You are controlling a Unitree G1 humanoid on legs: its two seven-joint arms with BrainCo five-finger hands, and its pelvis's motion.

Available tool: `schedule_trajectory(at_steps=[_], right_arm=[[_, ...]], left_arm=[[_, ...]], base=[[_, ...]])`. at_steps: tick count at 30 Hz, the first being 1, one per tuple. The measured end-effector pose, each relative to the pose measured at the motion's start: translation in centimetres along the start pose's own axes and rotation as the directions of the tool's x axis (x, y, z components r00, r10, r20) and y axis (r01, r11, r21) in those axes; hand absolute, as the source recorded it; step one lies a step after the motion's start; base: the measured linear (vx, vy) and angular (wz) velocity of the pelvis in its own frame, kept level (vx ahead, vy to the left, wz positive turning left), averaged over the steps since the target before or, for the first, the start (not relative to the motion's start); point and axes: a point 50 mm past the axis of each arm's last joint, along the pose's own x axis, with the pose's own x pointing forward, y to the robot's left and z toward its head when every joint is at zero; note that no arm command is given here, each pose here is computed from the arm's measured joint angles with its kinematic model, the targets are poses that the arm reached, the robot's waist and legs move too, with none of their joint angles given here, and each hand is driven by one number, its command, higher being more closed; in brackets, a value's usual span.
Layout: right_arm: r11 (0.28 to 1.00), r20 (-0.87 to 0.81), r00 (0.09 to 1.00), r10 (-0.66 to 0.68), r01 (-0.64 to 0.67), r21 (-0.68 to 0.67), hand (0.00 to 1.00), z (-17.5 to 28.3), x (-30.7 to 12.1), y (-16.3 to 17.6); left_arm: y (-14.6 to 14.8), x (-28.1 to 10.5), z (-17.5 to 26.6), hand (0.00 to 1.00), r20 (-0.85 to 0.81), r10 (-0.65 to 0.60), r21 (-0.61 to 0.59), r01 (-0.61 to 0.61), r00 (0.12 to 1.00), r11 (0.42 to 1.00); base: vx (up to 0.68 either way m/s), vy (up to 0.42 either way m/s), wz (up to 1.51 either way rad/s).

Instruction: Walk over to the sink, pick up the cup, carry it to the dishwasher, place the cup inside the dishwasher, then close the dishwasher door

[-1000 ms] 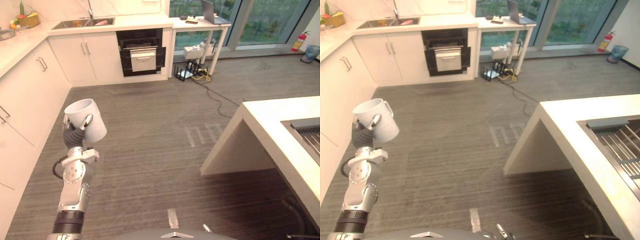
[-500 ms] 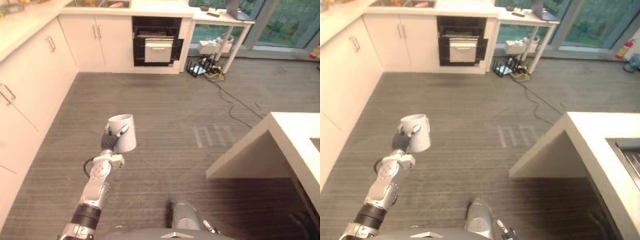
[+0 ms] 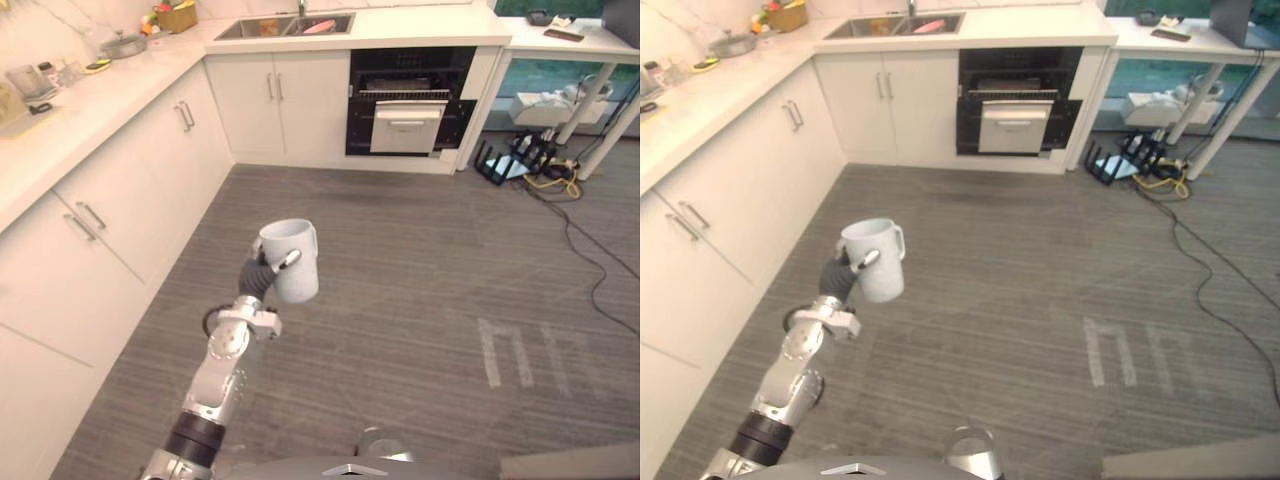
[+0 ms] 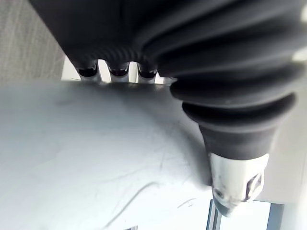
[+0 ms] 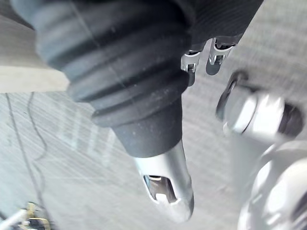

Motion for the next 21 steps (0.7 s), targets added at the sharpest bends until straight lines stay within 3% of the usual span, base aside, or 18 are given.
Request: schedule_trajectory(at_steps=[3, 6, 8, 11, 14, 18, 21], right_arm=[[0.996, 0.058, 0.994, 0.094, -0.094, -0.006, 0.0, 1.5, 1.0, 2.8], [0.994, 0.082, 0.992, 0.093, -0.088, -0.062, 0.0, 3.0, 1.3, 3.3], [0.997, 0.024, 0.997, 0.078, -0.078, 0.025, 0.0, 1.1, 1.3, 3.3], [0.987, -0.026, 0.999, 0.029, -0.025, 0.16, 0.0, -0.6, 0.9, 2.2], [0.983, -0.038, 0.999, 0.004, 0.003, 0.182, 0.0, -1.5, 0.5, 1.6], [0.993, -0.051, 0.998, 0.029, -0.022, 0.118, 0.0, -2.9, 0.1, 2.1], [0.996, -0.036, 0.999, 0.031, -0.028, 0.082, 0.0, -3.7, -1.0, 1.3]], left_arm=[[0.5, -0.2, 2.1, 1.0, 0.093, -0.006, 0.025, 0.004, 0.996, 1.0], [1.9, -0.2, 2.2, 1.0, 0.12, 0.053, 0.027, -0.056, 0.991, 0.998], [4.4, -0.5, 2.1, 1.0, 0.119, 0.138, 0.027, -0.143, 0.983, 0.989], [5.4, -1.1, 2.6, 1.0, 0.146, 0.134, 0.039, -0.141, 0.98, 0.989], [4.6, -1.1, 3.2, 1.0, 0.175, 0.081, 0.031, -0.088, 0.981, 0.996], [4.4, -1.2, 3.2, 1.0, 0.21, 0.13, -0.008, -0.131, 0.969, 0.991], [1.4, -1.2, 3.2, 1.0, 0.223, 0.033, -0.027, -0.028, 0.974, 0.999]], base=[[0.44, 0.117, -0.76], [0.49, 0.31, -0.75], [0.43, 0.295, -0.49], [0.47, 0.316, -0.17], [0.48, 0.237, -0.06], [0.47, 0.163, -0.24], [0.48, 0.042, 0.29]])
